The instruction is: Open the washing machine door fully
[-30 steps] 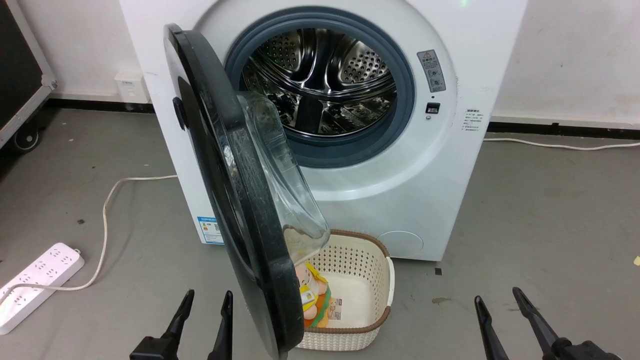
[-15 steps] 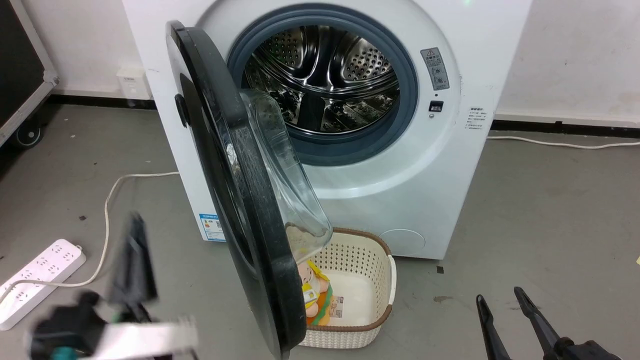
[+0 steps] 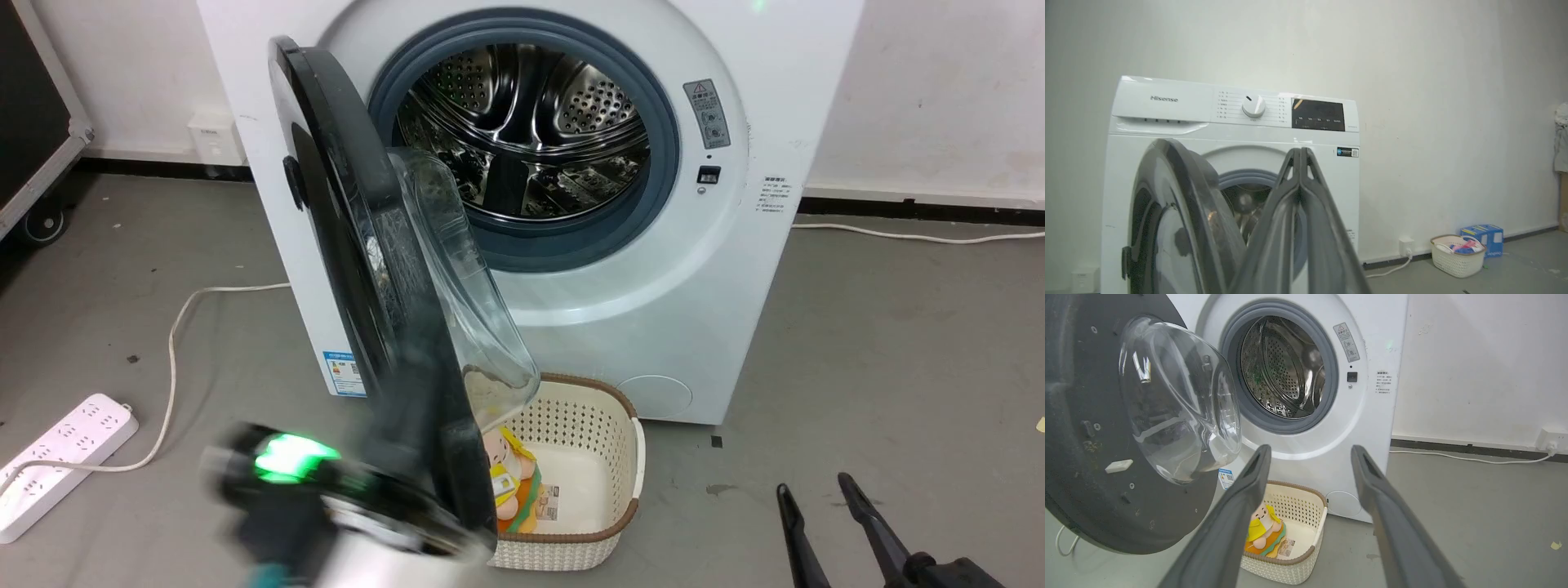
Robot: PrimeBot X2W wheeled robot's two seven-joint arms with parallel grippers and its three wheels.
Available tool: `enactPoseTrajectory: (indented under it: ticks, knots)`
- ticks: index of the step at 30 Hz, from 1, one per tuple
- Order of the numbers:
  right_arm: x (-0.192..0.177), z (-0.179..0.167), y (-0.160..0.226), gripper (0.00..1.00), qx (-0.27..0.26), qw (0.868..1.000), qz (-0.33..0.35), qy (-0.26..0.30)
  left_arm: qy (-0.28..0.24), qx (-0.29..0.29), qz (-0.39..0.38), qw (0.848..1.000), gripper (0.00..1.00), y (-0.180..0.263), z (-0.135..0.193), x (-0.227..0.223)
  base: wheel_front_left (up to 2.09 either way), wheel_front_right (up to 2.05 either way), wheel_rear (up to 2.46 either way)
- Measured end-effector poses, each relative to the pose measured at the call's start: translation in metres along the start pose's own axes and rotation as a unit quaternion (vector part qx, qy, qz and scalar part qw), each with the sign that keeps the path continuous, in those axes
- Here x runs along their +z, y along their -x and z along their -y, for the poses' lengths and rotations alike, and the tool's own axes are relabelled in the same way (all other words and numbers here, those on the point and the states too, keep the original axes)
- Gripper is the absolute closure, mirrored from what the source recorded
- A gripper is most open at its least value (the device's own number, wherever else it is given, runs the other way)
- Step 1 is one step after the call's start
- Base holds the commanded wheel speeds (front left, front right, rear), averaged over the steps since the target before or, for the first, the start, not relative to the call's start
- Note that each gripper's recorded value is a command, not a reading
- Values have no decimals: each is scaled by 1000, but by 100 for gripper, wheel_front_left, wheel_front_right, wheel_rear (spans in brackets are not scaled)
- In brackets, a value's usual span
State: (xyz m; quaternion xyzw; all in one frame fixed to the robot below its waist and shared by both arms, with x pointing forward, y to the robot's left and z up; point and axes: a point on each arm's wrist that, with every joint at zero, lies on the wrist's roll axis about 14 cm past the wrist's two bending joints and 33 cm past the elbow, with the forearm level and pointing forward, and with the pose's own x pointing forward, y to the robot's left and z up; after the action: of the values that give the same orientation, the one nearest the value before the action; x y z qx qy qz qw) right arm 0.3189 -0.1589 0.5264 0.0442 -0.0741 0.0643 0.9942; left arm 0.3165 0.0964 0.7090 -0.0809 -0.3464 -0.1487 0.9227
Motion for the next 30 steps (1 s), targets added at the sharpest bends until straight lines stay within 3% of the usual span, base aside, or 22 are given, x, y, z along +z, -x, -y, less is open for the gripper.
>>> enactPoseTrajectory:
  ticks: [4, 9, 11, 16, 22, 30]
  knots:
    - [-2, 2, 1, 0, -4, 1000, -3, -4, 47, -49, -88, 994, 100, 19, 40, -48, 0, 0, 0]
    - [-5, 3, 2, 0, -7, 1000, -8, -10, 85, -55, -197, 975, 100, 50, 57, -103, 0, 0, 0]
    - [-7, 3, 2, 0, -7, 1000, -10, -14, 81, -17, -270, 959, 100, 71, 42, -137, 0, 0, 0]
    - [-10, -1, -1, 0, 1, 1000, -15, -15, 63, 12, -319, 946, 100, 94, 22, -160, 0, 0, 0]
    - [-12, -11, -8, 0, 18, 999, -18, -20, 48, 46, -319, 946, 100, 103, 1, -158, 0, 0, 0]
    - [-20, -49, -28, 0, 82, 996, -28, -31, -9, 157, -305, 939, 100, 129, -73, -131, 0, 0, 0]
